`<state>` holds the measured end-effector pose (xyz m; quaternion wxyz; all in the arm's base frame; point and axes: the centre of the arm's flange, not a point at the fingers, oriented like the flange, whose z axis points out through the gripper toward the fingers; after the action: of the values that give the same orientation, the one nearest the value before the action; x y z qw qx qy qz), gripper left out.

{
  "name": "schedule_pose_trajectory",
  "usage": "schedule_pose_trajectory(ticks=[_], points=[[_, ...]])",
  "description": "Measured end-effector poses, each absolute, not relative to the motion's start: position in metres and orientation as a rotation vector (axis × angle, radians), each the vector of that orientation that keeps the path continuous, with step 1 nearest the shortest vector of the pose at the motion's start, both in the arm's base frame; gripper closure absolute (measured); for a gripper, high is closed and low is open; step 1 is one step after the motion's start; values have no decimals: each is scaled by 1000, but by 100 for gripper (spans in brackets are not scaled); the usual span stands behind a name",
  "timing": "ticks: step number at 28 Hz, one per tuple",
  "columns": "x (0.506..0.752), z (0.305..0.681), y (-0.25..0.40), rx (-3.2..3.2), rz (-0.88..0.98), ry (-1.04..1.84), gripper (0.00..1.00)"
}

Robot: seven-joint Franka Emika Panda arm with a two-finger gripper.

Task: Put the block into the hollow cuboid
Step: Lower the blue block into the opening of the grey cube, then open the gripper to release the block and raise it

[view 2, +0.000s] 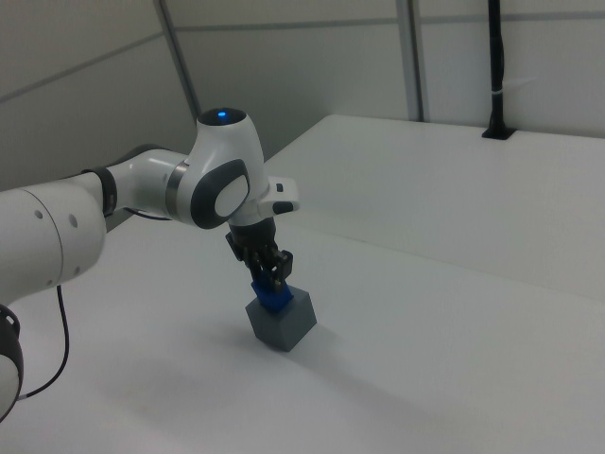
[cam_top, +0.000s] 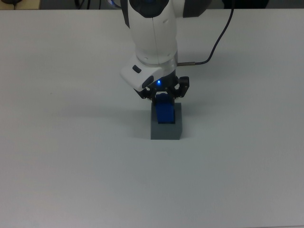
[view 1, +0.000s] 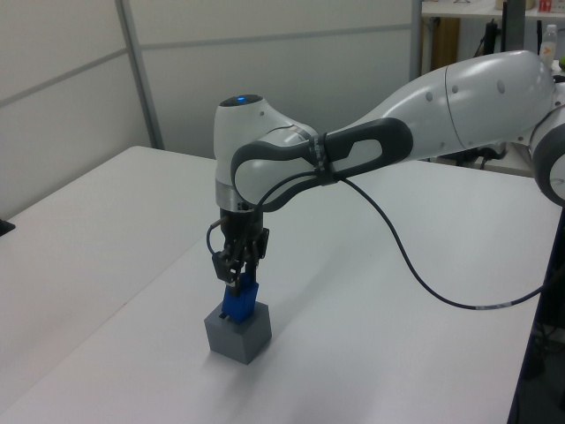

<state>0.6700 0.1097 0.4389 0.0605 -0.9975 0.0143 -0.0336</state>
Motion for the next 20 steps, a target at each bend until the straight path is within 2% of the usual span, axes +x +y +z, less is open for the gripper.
schedule_pose_trajectory(ticks=[9,15,17,20], points=[[669,435,108,-3029,-92,39,48],[669,435,108,-3051,-99,22,27],[669,436,110,-3057,-104,12,15],[670,440,111,-3058,-117,8,5]])
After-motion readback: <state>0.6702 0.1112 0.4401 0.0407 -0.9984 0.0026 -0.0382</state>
